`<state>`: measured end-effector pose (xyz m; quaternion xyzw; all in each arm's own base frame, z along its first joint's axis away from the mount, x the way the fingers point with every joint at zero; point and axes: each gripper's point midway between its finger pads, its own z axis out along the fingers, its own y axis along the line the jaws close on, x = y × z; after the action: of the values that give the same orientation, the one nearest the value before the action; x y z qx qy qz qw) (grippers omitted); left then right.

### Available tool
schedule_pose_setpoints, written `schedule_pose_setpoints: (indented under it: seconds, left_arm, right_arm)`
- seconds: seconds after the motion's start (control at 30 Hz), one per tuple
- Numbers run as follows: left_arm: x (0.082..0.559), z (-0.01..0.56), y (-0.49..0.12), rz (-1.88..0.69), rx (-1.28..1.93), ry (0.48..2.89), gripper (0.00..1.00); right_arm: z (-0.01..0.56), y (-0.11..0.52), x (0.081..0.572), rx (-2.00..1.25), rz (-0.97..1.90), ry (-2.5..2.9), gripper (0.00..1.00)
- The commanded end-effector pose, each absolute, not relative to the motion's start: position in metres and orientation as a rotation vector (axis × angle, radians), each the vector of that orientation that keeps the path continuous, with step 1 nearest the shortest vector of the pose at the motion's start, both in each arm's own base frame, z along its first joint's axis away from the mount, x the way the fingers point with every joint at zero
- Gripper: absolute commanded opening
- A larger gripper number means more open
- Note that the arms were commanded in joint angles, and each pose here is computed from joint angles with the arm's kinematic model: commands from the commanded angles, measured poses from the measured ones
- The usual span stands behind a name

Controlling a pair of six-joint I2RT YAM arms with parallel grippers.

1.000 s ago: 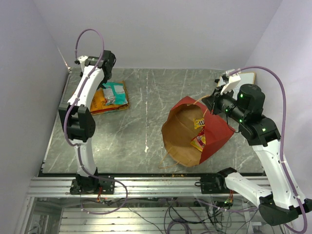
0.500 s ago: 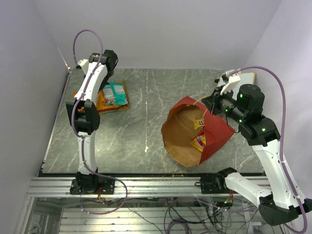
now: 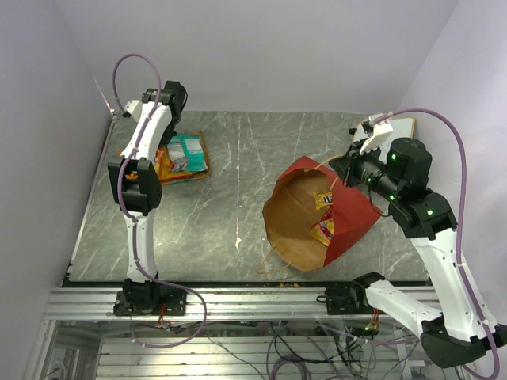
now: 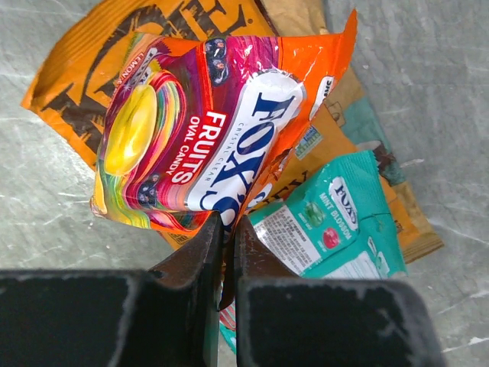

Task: Take the snacks out of the paper bag
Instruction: Place the snack at the center of the board.

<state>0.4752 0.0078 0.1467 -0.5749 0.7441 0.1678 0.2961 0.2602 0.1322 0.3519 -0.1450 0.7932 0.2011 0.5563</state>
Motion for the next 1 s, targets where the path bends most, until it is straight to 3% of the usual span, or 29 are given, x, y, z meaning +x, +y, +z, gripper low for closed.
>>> schedule_pose_setpoints:
  seconds: [0.0,0.07,0.33,0.4,0.47,0.6,0.83,0.97]
  left_arm:
    - [0.492,0.148,0.002,0.33,-1.589,1.932,0.09]
    - [0.494,0.147,0.0,0.317,-1.599,1.93,0.14]
    - [0.508,0.152,0.005,0.274,-1.587,1.894,0.14]
    - [0.508,0.152,0.007,0.266,-1.598,1.891,0.19]
    - [0.506,0.152,0.008,0.26,-1.605,1.892,0.28]
    - [0.505,0.172,0.008,0.216,-1.564,1.889,0.6]
    - [0.507,0.238,-0.003,0.001,-1.327,1.889,0.95]
    - [0.491,0.259,0.008,0.024,-1.204,1.907,1.0]
  right_arm:
    - [0.355,0.129,0.257,-0.331,0.462,1.859,0.0]
    - [0.355,0.128,0.257,-0.329,0.457,1.859,0.0]
    - [0.357,0.13,0.258,-0.335,0.465,1.858,0.0]
    - [0.359,0.13,0.258,-0.334,0.464,1.854,0.0]
    - [0.36,0.13,0.258,-0.334,0.465,1.852,0.0]
    - [0.362,0.13,0.258,-0.332,0.468,1.846,0.0]
    - [0.361,0.134,0.26,-0.332,0.488,1.844,0.0]
    - [0.361,0.136,0.261,-0.34,0.498,1.84,0.0]
